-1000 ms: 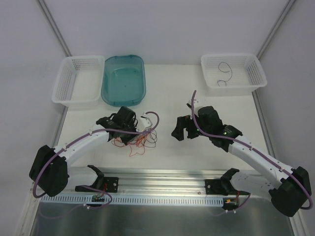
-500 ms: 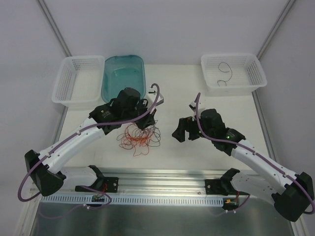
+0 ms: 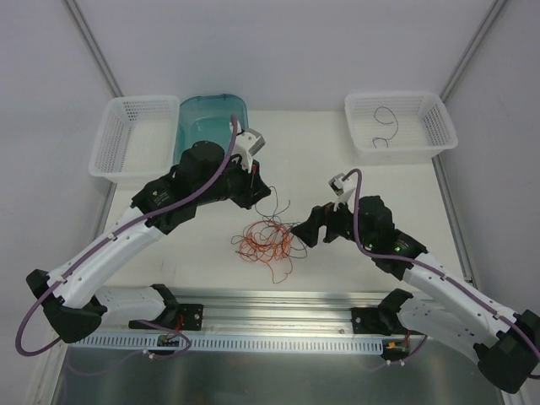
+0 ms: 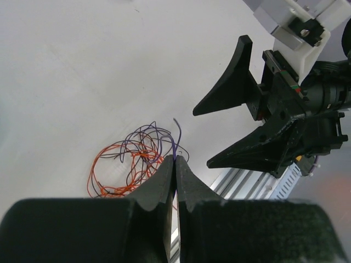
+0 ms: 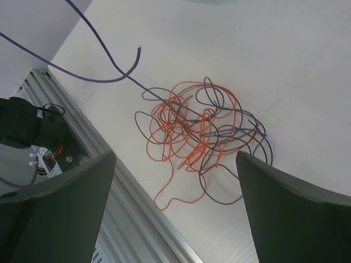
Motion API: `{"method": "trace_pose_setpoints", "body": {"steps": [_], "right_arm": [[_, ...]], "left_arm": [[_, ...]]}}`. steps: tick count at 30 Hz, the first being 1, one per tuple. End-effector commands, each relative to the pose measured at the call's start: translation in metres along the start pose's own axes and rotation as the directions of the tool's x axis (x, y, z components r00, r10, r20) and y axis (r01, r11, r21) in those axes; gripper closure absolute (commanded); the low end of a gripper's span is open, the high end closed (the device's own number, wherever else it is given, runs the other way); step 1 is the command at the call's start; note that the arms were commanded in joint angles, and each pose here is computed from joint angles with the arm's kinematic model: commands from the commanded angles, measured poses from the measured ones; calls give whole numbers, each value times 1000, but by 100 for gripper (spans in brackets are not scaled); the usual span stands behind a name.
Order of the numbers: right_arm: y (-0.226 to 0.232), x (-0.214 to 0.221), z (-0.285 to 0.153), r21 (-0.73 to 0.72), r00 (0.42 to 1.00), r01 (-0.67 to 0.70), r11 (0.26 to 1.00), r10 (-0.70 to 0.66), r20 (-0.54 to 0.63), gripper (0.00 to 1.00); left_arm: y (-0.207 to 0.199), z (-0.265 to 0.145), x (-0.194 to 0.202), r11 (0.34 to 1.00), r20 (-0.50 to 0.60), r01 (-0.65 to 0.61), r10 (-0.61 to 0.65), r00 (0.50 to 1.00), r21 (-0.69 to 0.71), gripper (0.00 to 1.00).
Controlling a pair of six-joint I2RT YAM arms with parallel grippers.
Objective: Untangle the cables
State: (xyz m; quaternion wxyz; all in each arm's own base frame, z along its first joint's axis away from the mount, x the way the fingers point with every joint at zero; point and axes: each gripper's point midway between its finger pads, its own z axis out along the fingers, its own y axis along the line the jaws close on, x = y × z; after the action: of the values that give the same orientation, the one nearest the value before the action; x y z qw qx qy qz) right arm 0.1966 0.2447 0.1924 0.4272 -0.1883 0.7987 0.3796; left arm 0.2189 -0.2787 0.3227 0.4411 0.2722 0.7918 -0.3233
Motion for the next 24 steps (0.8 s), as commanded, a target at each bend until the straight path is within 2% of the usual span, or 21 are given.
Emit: {"method": "trace_pose_setpoints", "body": {"steps": [1,8,10,17,21,24], "right_arm": [[28,-26,4,-129,993,65,989,-51,105,4],[40,-18,33,-202,990,99,974,-75,120,7],[40,-8,45,-210,992,108,972,-91,90,8],[36,1,80,-219,989,136,966,-121,81,22],[31,16,102,-226,995,102,969,-99,26,27],[29,21,114,-235,997,82,969,-82,11,37]], "left_arm": [[-3,0,-5,997,55,77,-77,996,-3,100],[-4,2,-7,992,83,126,-126,989,3,100],[-5,1,-10,990,100,141,-141,985,6,100],[-6,2,-10,983,125,184,-185,975,18,100],[-2,3,-6,979,137,205,-204,969,2,100],[1,3,-3,976,140,216,-213,967,-9,100]]}}
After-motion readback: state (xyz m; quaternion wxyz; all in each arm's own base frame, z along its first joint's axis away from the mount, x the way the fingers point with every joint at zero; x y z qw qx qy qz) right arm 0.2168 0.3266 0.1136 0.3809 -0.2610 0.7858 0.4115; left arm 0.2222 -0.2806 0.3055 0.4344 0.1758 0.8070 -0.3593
